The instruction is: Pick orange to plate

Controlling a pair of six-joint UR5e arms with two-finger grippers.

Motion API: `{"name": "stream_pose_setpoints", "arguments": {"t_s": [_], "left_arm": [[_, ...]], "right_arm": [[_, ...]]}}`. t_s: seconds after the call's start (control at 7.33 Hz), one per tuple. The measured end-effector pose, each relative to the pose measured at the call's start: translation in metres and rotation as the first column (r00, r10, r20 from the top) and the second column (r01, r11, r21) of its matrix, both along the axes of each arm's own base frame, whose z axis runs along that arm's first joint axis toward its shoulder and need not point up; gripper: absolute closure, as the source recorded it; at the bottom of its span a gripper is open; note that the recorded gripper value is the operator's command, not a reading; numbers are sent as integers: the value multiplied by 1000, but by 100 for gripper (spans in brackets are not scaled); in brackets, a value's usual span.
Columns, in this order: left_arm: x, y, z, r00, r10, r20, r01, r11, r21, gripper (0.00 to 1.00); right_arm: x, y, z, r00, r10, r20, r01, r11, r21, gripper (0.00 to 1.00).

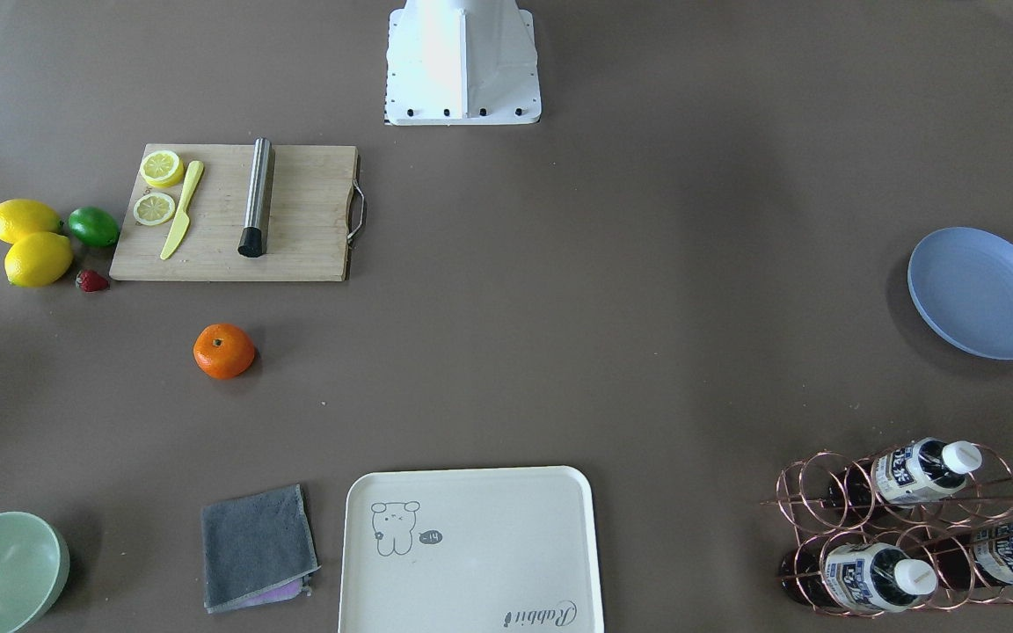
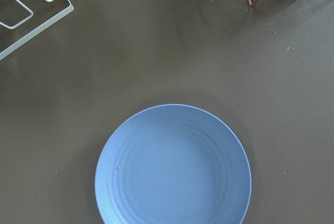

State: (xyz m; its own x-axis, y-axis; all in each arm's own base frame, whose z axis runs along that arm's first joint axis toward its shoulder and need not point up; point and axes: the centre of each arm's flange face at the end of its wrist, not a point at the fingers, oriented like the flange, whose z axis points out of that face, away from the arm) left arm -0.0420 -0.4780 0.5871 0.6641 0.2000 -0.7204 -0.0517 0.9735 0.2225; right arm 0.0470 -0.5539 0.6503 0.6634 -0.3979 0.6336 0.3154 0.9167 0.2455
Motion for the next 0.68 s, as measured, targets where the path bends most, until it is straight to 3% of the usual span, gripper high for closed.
{"name": "stream_pose_setpoints", "arguments": {"t_s": [0.41,0.68], "left_arm": [[3,0,6,1000,8,2,-8,1000,-5,2],[14,-6,38,1000,28,6,-28,1000,-8,2]], "right_arm": [[-1,3,6,1000,0,8,0,1000,-12,0],[-1,5,7,1000,0,15,0,1000,-14,0]]}}
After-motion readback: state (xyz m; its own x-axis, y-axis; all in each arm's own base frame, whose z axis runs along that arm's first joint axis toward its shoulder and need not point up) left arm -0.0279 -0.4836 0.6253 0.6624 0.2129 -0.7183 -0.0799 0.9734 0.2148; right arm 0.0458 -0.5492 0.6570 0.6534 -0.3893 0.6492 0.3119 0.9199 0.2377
